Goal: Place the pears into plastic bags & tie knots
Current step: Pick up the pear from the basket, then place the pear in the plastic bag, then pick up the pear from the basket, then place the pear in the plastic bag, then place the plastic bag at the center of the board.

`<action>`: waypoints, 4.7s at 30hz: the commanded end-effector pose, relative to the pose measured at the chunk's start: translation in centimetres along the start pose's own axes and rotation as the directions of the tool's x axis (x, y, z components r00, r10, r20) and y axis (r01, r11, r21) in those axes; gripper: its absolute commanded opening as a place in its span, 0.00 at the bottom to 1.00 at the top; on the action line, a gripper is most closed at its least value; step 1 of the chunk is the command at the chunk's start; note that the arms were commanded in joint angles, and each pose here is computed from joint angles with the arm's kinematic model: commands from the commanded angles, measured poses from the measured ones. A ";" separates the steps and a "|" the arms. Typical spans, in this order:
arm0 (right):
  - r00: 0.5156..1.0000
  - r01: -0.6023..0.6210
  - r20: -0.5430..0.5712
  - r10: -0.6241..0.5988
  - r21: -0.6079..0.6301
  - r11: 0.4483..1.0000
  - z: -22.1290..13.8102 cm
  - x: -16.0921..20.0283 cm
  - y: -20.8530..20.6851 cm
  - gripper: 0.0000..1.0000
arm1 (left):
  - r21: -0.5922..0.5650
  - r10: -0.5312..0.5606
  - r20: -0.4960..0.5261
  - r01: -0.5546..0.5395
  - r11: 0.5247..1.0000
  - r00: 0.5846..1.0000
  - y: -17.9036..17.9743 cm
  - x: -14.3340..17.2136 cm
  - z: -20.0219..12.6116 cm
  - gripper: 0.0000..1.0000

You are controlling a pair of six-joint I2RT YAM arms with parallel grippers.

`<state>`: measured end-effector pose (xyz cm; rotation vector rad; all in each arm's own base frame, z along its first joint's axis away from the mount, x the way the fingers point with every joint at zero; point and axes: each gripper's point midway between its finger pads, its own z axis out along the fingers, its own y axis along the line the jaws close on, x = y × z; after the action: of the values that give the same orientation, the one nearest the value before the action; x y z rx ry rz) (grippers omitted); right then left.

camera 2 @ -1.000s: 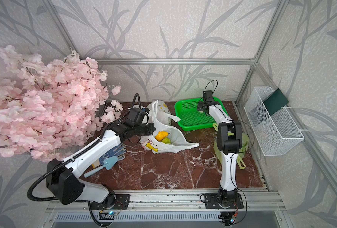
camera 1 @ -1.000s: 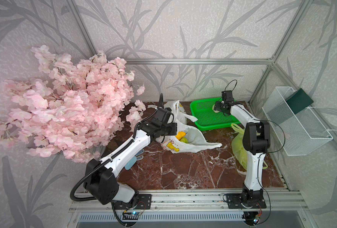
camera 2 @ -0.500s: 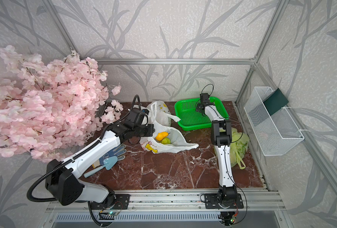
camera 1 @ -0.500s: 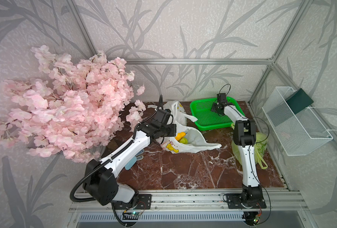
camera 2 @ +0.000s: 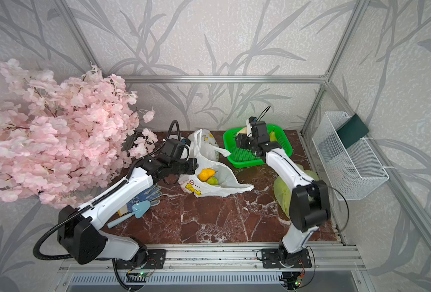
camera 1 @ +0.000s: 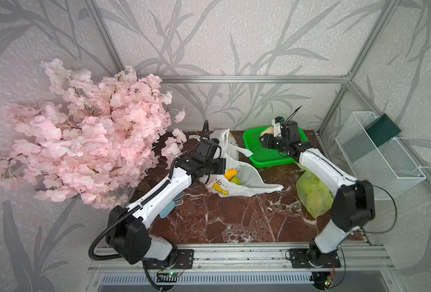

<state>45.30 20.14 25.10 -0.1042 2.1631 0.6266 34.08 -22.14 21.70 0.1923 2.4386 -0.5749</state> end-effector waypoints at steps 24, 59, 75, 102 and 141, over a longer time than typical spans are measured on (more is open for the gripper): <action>0.811 0.296 -0.436 -0.390 -0.269 0.916 -3.3 13.6 10.5 0.86 | 0.117 0.047 0.046 -0.052 0.992 0.998 -2.4 -3.6 -0.4 0.00; 0.968 -0.058 -0.120 0.223 0.751 0.657 12.0 -0.7 -35.3 0.77 | 0.048 0.074 0.023 -0.075 0.996 0.997 -0.2 -2.1 -1.4 0.00; 0.999 -0.025 -0.014 0.032 0.330 0.944 3.7 -7.4 -12.3 0.31 | 0.056 0.060 0.048 -0.063 0.996 0.997 -0.4 -2.6 -1.7 0.00; 0.912 0.279 -0.259 -0.317 -0.174 0.944 -1.2 14.3 14.2 0.70 | 0.128 0.062 0.021 -0.064 0.990 0.998 -1.9 -3.2 -2.0 0.00; 0.917 -0.281 -0.274 0.289 0.068 0.957 -13.9 18.4 9.0 0.23 | 0.075 0.035 0.041 -0.038 0.996 0.999 0.0 -2.8 -2.8 0.00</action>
<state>20.77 22.07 19.26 0.1770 2.5397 0.6545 35.34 -21.56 24.55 0.2547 2.3944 -0.6737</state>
